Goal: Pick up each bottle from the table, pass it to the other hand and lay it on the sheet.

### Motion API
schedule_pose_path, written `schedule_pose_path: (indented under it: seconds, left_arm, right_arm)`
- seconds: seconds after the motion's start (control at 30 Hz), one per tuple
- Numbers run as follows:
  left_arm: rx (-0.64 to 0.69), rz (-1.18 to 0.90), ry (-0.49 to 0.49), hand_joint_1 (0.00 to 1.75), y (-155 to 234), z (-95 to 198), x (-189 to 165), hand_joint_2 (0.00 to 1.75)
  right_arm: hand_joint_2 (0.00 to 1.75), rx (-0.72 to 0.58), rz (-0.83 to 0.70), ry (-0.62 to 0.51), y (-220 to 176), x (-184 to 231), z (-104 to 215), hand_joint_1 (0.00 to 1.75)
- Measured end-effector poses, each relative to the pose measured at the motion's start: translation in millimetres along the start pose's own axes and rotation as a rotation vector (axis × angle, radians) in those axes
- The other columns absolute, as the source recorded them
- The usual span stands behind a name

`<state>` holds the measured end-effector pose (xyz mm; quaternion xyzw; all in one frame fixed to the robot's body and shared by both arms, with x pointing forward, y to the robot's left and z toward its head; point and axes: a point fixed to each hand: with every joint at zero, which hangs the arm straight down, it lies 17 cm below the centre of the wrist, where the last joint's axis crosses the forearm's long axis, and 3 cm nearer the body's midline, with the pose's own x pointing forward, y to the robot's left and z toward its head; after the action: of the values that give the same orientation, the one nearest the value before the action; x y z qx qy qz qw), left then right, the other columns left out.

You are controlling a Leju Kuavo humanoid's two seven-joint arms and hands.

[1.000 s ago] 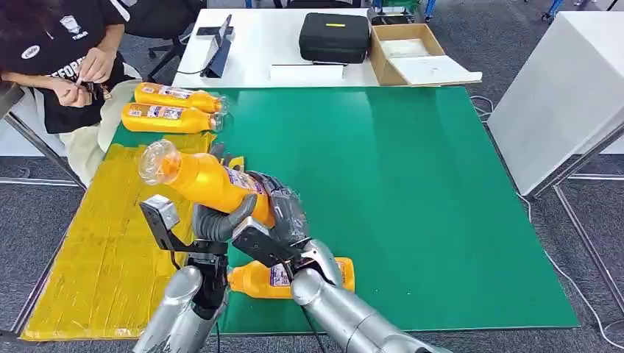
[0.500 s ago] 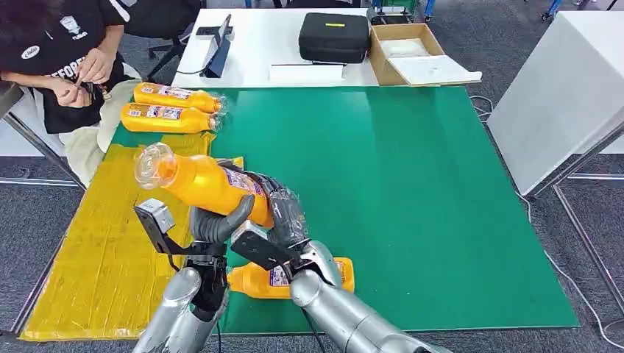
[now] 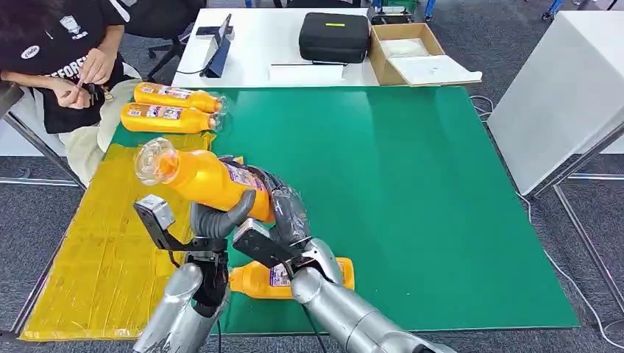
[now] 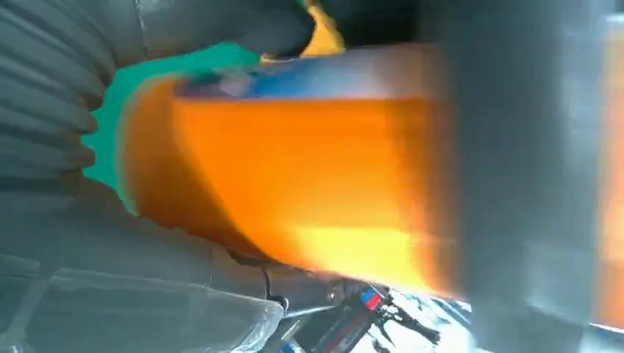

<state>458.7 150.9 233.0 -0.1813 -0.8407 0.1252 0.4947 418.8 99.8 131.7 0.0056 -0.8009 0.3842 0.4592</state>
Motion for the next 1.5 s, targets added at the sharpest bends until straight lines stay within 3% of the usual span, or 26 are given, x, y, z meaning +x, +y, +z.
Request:
schedule_pose_path:
  seconds: [0.3, 0.57, 0.73, 0.8, 0.87, 1.07, 1.13, 1.23, 1.33, 1.4, 1.43, 1.5]
  left_arm:
    - [0.035, -0.085, -0.058, 1.75, 11, -4, 14, 1.75]
    - [0.109, -0.231, -0.122, 1.75, 46, -2, 32, 1.75]
    - [0.228, -0.78, -0.294, 1.75, 76, 13, 64, 1.75]
    - [0.148, -1.124, -0.387, 1.75, 68, 21, 70, 1.75]
    - [0.077, -1.329, -0.411, 1.75, 68, 25, 65, 1.75]
    - [-0.008, -1.772, -0.397, 1.75, 91, 24, 65, 1.75]
    - [0.028, -1.864, -0.358, 1.75, 110, 23, 74, 1.75]
    - [0.197, -2.068, -0.218, 1.75, 175, 23, 110, 1.75]
    - [0.52, -2.122, -0.116, 1.75, 238, -2, 165, 1.75]
    - [0.643, -2.093, -0.094, 1.75, 239, -25, 173, 1.75]
    - [0.593, -2.098, -0.1, 1.75, 225, -31, 154, 1.75]
    - [0.372, -2.177, -0.136, 1.75, 201, -33, 106, 1.75]
  right_arm:
    - [1.75, -0.016, 0.055, -0.041, 1, 9, 7, 0.0]
    - [1.75, -0.095, 0.115, -0.126, -25, 49, 39, 0.0]
    - [1.75, -0.168, 0.205, -0.158, -44, 69, 86, 0.0]
    - [1.75, -0.211, 0.243, -0.154, -57, 72, 109, 0.0]
    - [1.75, -0.238, 0.253, -0.144, -65, 73, 126, 0.0]
    - [1.75, -0.3, 0.298, -0.125, -87, 72, 153, 0.0]
    - [1.75, -0.307, 0.304, -0.12, -91, 70, 159, 0.0]
    - [1.75, -0.308, 0.294, -0.115, -95, 64, 166, 0.0]
    - [1.75, -0.308, 0.292, -0.114, -98, 58, 172, 0.0]
    - [1.75, -0.308, 0.292, -0.119, -100, 58, 174, 0.0]
    - [1.75, -0.308, 0.29, -0.123, -100, 57, 174, 0.0]
    - [1.75, -0.306, 0.29, -0.13, -101, 57, 175, 0.0]
